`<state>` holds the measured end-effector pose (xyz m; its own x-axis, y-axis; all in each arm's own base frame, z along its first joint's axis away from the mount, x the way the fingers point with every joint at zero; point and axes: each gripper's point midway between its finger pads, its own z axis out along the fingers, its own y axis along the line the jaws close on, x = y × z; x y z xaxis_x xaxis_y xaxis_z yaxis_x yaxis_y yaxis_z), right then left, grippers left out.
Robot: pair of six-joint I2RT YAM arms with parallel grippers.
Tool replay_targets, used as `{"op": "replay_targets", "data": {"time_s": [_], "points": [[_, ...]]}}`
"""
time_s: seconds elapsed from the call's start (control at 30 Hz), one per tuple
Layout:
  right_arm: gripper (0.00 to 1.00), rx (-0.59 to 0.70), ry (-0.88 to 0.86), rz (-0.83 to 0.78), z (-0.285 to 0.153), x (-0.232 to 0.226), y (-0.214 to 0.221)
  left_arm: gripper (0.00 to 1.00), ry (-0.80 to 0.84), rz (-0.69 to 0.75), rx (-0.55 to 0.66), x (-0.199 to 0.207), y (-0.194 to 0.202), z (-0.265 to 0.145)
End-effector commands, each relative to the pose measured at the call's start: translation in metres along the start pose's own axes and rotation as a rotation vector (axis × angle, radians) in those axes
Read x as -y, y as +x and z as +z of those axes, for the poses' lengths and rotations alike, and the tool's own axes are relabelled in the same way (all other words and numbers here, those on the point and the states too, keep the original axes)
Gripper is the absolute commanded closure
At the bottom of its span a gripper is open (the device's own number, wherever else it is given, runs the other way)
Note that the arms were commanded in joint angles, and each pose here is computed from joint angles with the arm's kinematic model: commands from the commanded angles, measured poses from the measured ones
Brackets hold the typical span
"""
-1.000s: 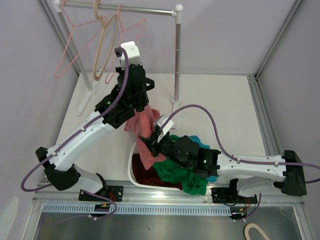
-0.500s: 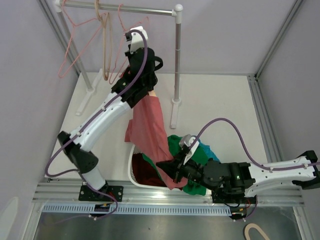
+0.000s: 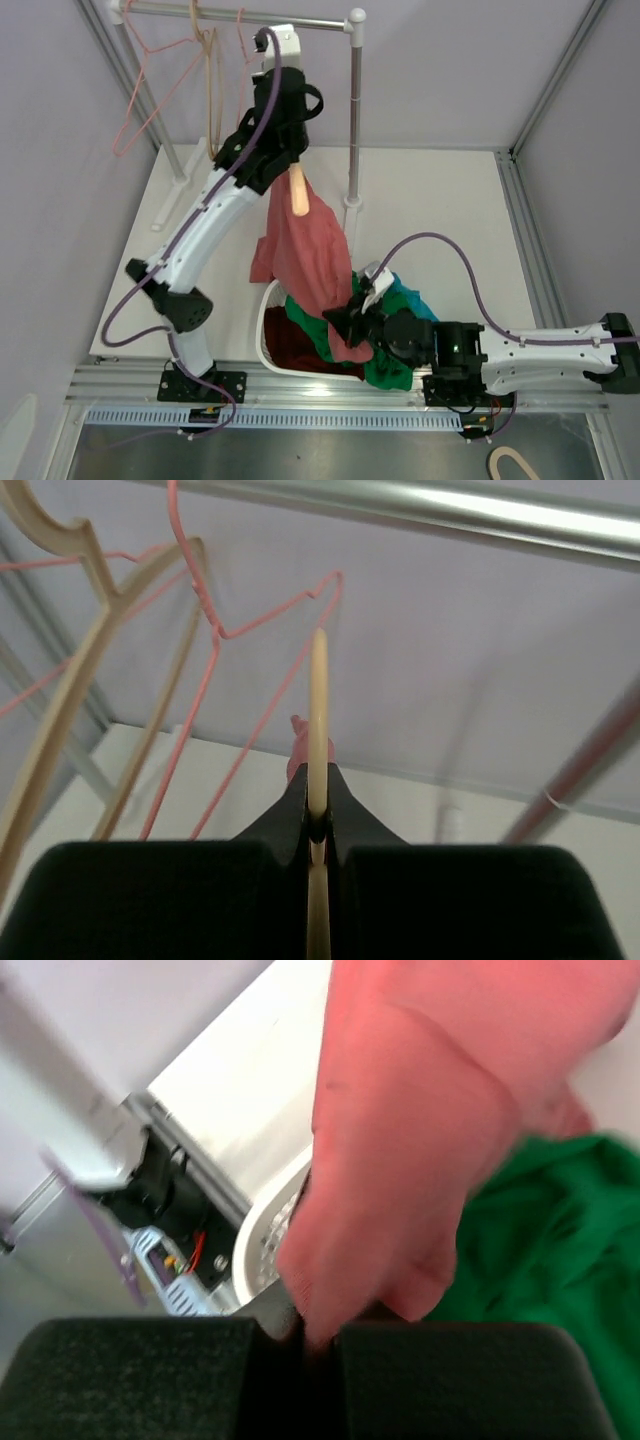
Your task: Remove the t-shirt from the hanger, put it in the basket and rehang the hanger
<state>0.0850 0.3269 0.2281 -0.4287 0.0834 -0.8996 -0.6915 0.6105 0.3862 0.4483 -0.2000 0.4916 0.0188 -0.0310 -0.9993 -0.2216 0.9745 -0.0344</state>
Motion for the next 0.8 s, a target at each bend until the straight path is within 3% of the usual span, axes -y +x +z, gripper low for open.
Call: {"op": "replay_targets", "data": {"time_s": [0.0, 0.03, 0.1, 0.23, 0.37, 0.5, 0.53, 0.67, 0.77], "points": [[1.0, 0.099, -0.054, 0.024, 0.009, -0.007, -0.066, 0.99, 0.222, -0.208, -0.059, -0.027, -0.03, -0.062], [1.0, 0.138, 0.007, -0.005, 0.019, 0.014, -0.085, 0.99, 0.287, -0.202, -0.111, -0.021, -0.012, -0.074], [1.0, 0.205, 0.032, -0.032, 0.024, 0.019, -0.127, 0.99, 0.428, -0.257, -0.159, -0.025, -0.012, -0.112], [1.0, 0.22, 0.102, -0.069, 0.058, 0.051, -0.16, 0.99, 0.717, -0.295, -0.267, -0.022, -0.009, -0.179], [1.0, 0.217, 0.098, -0.069, 0.086, 0.067, -0.172, 0.99, 0.835, -0.285, -0.299, -0.047, -0.017, -0.228], [1.0, 0.239, 0.105, -0.12, 0.105, 0.066, -0.201, 0.99, 0.732, -0.273, -0.264, -0.089, -0.005, -0.232], [1.0, 0.252, 0.099, -0.131, 0.106, 0.063, -0.211, 0.99, 0.635, -0.27, -0.241, -0.106, -0.004, -0.222], [1.0, 0.415, 0.052, -0.183, 0.089, 0.029, -0.296, 0.99, 0.375, -0.2, -0.238, -0.147, 0.023, -0.199], [1.0, 0.491, 0.025, -0.226, 0.077, 0.011, -0.336, 0.99, 0.208, -0.158, -0.201, -0.171, 0.03, -0.183]]}}
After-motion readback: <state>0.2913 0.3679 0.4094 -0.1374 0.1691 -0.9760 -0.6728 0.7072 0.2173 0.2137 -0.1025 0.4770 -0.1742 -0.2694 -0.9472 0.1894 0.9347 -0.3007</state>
